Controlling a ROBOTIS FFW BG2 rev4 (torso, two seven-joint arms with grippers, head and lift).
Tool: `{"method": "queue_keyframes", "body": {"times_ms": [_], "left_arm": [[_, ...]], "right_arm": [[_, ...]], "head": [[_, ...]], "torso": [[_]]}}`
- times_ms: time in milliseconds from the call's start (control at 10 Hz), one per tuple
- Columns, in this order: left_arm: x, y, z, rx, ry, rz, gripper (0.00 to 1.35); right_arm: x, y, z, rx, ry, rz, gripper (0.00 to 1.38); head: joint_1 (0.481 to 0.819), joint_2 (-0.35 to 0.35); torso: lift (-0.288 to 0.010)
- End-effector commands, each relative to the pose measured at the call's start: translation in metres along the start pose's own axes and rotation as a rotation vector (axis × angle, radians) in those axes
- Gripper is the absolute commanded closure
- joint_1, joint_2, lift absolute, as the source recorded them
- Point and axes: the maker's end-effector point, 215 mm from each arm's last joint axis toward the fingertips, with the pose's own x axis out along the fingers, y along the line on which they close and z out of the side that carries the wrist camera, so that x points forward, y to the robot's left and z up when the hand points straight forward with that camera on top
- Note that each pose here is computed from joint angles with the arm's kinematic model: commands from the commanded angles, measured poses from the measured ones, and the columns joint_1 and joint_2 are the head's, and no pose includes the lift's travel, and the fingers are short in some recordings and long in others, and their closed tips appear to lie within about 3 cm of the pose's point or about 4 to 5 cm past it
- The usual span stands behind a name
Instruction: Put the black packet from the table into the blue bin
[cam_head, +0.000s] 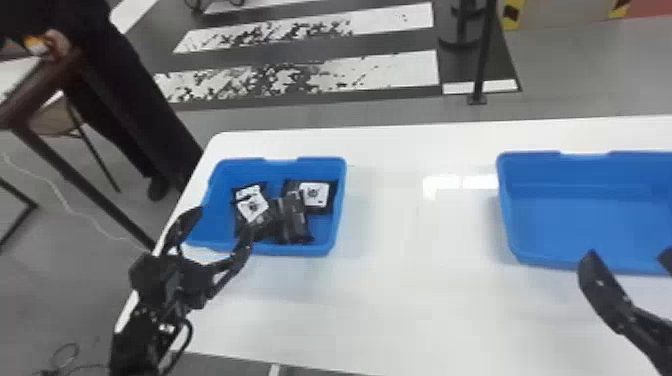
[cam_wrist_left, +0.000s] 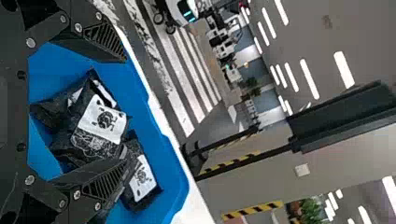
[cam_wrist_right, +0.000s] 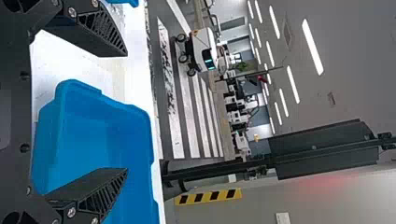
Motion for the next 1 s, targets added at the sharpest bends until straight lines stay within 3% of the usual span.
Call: {"method": "queue_keyframes", "body": {"times_ms": [0,200,400,600,900], "left_arm": [[-0.026,-0.02,0.019,-0.14,-0.108,0.028,0.29],[-0.067,-0.027,0.057,-0.272,-0.228,0.103,0.29],[-0.09,-0.035,0.065,-0.405,-0.249,0.18,0.29],[-0.089,-0.047,0.068,-0.456,-0.253,0.178,0.29],[-0.091,-0.045,0.075,-0.456,-0.276,0.187,0.3]], "right_arm": [[-0.002,0.001,0.001,-0.005,0.001,0.002,0.14],[-0.002,0.002,0.0,-0.012,0.009,0.002,0.14],[-0.003,0.002,-0.001,-0.015,0.013,0.001,0.14],[-0.002,0.002,-0.001,-0.027,0.016,0.001,0.14],[-0.002,0.002,0.0,-0.025,0.013,0.0,0.14]], "head": [[0.695,0.242],[0.695,0.223],[0.695,0.216],[0.695,0.203],[0.695,0.182]], "torso": [[-0.11],[-0.11],[-0.11],[-0.11],[-0.11]]}}
